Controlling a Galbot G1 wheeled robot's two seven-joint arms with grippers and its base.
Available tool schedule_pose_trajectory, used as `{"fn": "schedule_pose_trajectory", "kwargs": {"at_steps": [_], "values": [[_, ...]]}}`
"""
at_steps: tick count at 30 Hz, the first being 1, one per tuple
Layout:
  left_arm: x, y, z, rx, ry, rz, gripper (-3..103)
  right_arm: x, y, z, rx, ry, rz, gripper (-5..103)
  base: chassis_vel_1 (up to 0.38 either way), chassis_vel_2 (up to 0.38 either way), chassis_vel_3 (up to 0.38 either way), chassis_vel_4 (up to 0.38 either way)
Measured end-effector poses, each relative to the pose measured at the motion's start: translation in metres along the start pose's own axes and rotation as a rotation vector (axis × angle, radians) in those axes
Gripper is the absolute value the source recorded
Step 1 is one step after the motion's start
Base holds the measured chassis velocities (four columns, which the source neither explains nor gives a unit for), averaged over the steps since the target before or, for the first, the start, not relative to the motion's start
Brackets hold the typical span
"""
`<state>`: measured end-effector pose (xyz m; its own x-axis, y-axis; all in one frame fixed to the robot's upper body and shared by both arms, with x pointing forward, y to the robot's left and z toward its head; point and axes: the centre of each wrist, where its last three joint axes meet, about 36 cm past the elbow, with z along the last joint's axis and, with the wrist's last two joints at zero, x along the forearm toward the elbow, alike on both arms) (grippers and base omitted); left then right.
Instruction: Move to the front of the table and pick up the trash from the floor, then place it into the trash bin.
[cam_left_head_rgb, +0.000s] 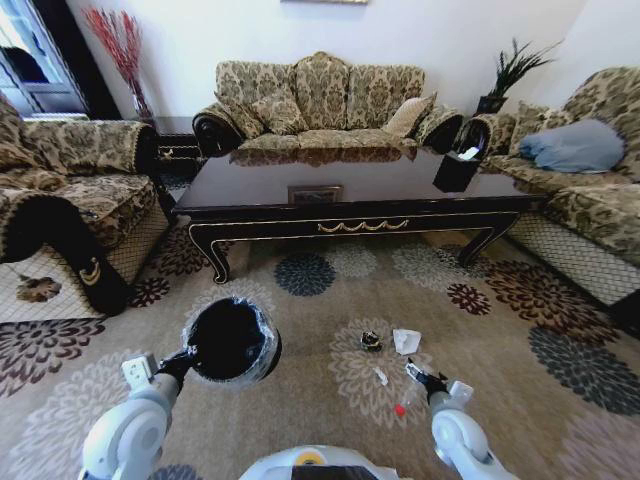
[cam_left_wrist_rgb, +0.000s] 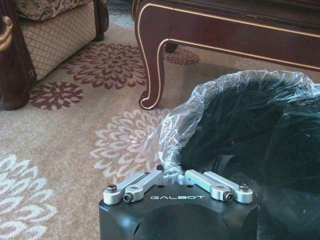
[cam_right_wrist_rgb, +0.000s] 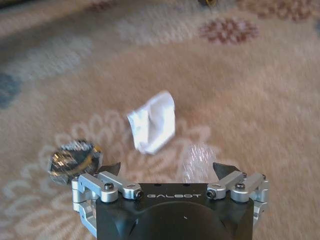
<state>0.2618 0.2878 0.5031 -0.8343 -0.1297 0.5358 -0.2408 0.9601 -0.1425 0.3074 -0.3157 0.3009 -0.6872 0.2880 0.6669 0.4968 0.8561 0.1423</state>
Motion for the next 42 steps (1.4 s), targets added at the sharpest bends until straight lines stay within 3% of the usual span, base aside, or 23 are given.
{"fn": "schedule_pose_trajectory", "kwargs": {"at_steps": [9,21,23,25,28,29,33,35,38,42], "values": [[0.004,-0.003,0.002,0.012,0.003,-0.001,2,-0.028,-0.005,0.012,-0.021,0.098,0.058,100,0.0,0.0,0.0,0.0],[0.003,-0.002,0.003,0.01,0.004,-0.005,2,-0.045,-0.005,0.032,-0.031,0.148,0.082,101,0.0,0.0,0.0,0.0],[0.002,-0.002,0.003,0.01,0.004,-0.004,2,-0.047,-0.007,0.035,-0.025,0.151,0.09,92,0.0,0.0,0.0,0.0],[0.002,-0.003,0.003,0.011,0.005,-0.003,2,-0.049,-0.008,0.037,-0.022,0.153,0.096,92,0.0,0.0,0.0,0.0],[0.001,-0.003,0.003,0.012,0.005,-0.001,2,-0.053,-0.011,0.043,-0.014,0.16,0.109,77,0.0,0.0,0.0,0.0],[0.001,-0.003,0.003,0.012,0.005,-0.001,2,-0.053,-0.011,0.043,-0.014,0.16,0.109,77,0.0,0.0,0.0,0.0],[0.001,-0.003,0.003,0.012,0.007,0.001,2,-0.057,-0.013,0.047,-0.009,0.161,0.116,54,0.0,0.0,0.0,0.0],[0.0,-0.003,0.003,0.013,0.007,0.001,2,-0.057,-0.013,0.047,-0.009,0.161,0.116,54,0.0,0.0,0.0,0.0],[0.0,-0.003,0.004,0.013,0.008,0.001,2,-0.057,-0.014,0.049,-0.006,0.154,0.117,41,0.0,0.0,0.0,0.0],[0.0,-0.004,0.005,0.014,0.012,0.004,2,-0.056,-0.016,0.05,-0.007,0.142,0.115,35,0.0,0.0,0.0,0.0]]}}
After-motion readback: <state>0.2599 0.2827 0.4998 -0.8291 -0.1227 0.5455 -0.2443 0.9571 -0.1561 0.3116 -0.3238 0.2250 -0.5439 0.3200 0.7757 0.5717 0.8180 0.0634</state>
